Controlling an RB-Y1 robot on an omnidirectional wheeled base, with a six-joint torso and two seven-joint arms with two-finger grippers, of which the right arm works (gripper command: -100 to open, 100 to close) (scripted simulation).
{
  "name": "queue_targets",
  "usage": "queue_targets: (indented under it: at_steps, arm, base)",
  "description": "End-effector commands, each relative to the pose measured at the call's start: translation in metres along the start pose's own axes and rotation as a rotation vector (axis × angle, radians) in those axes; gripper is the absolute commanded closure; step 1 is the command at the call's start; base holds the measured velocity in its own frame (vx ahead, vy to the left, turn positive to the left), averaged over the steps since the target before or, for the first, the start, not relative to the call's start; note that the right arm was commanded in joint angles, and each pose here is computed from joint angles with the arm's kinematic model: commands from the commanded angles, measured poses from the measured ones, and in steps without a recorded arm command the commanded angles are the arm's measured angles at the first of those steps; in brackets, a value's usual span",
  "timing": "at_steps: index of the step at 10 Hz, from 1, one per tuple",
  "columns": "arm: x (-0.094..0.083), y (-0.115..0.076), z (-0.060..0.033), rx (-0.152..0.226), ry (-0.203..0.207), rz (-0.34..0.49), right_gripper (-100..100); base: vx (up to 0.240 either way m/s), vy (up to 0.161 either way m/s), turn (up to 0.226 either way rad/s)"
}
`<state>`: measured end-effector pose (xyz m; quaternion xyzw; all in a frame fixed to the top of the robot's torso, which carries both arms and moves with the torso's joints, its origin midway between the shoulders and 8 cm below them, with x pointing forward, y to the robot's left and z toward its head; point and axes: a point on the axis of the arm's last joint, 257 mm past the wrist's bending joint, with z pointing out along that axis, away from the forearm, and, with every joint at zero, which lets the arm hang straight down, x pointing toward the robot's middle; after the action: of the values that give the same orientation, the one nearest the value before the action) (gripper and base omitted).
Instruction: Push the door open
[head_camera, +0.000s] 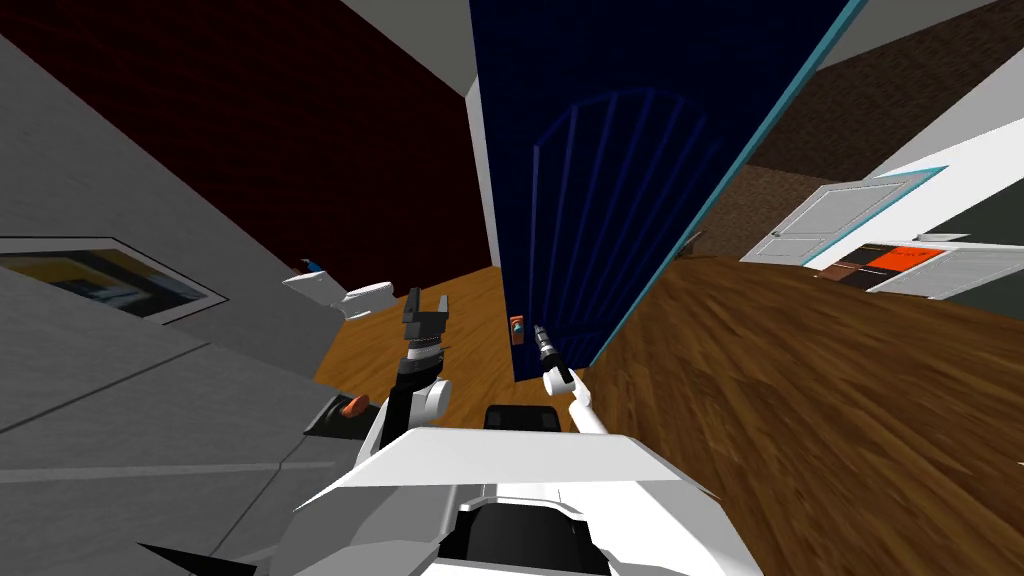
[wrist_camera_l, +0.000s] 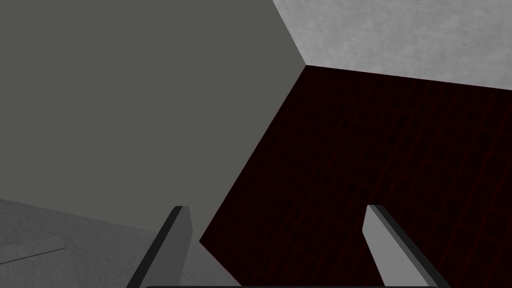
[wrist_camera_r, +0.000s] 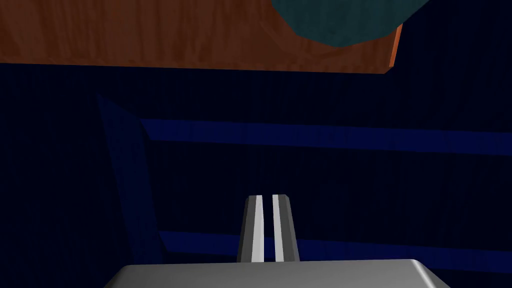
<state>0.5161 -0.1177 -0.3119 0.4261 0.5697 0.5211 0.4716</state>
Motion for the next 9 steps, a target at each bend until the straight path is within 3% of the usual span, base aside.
queue_targets:
  at_steps: [1, 9]
  arm:
    - [0.012, -0.001, -0.0051, 0.001, 0.024, -0.007, -100]
    - [0.104, 0.004, -0.0397, -0.001, 0.173, 0.009, -100]
  base:
    - [-0.060, 0.013, -0.140]
    - [-0.045, 0.007, -0.199]
